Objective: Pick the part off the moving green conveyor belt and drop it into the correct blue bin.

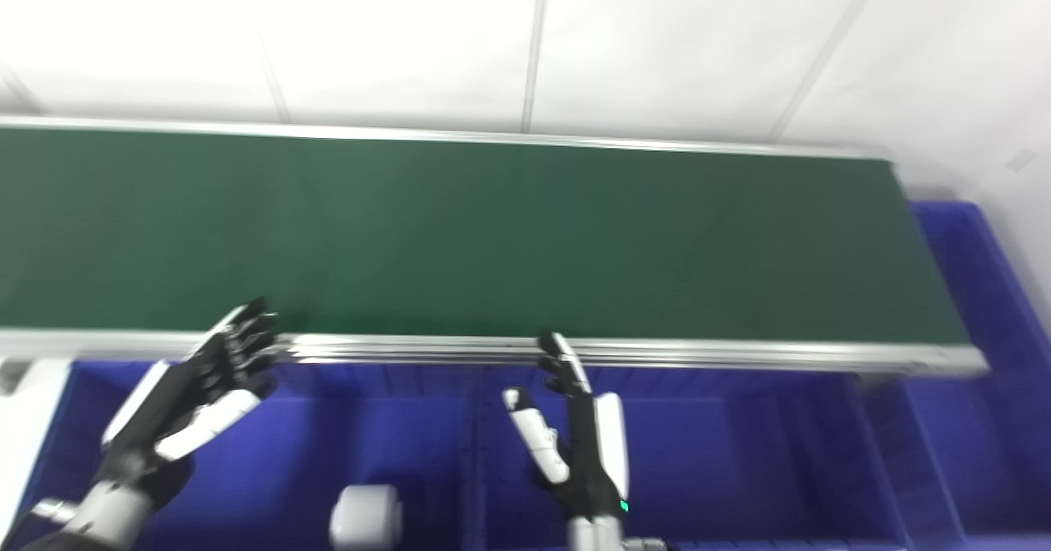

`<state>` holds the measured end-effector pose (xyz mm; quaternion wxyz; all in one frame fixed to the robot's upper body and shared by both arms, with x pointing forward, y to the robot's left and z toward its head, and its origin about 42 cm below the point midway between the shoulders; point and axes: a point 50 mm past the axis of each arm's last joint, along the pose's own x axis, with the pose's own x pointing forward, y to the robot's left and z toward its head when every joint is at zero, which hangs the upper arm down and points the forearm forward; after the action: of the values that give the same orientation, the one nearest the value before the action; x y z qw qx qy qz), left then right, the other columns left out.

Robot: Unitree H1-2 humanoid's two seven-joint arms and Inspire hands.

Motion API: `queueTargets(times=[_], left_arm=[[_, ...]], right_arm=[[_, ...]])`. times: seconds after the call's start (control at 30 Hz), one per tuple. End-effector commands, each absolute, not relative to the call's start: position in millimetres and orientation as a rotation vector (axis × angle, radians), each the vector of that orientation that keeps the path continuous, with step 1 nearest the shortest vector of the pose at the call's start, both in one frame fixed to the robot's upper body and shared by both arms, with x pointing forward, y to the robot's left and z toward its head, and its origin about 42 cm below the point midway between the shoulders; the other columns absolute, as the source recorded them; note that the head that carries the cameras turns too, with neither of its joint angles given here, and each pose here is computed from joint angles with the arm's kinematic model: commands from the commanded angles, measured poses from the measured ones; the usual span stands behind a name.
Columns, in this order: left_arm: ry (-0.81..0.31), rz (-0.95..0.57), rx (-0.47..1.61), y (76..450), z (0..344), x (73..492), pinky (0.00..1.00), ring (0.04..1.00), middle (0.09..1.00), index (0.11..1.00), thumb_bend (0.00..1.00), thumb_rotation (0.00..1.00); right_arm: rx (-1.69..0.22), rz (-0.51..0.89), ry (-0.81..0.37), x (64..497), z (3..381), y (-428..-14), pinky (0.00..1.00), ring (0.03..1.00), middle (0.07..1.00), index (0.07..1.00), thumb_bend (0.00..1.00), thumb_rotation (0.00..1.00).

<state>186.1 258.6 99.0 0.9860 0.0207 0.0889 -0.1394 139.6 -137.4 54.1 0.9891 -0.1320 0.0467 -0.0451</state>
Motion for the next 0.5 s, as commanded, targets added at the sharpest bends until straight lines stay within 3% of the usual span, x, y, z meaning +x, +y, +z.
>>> queueTargets(times=[0.0, 0.47], left_arm=[[0.108, -0.288, 0.019, 260.3, 108.6, 193.4, 0.98, 0.967, 0.973, 0.966, 0.4, 0.59], [0.033, -0.238, -0.023, 241.1, 117.4, 188.2, 0.97, 0.956, 0.957, 0.952, 0.53, 0.71]], right_arm=[[-0.102, -0.064, -0.029, 158.5, 79.5, -72.3, 0.81, 0.845, 0.876, 0.887, 0.76, 1.0], [-0.126, -0.063, -0.031, 149.7, 74.1, -95.7, 0.79, 0.832, 0.871, 0.888, 0.74, 1.0]])
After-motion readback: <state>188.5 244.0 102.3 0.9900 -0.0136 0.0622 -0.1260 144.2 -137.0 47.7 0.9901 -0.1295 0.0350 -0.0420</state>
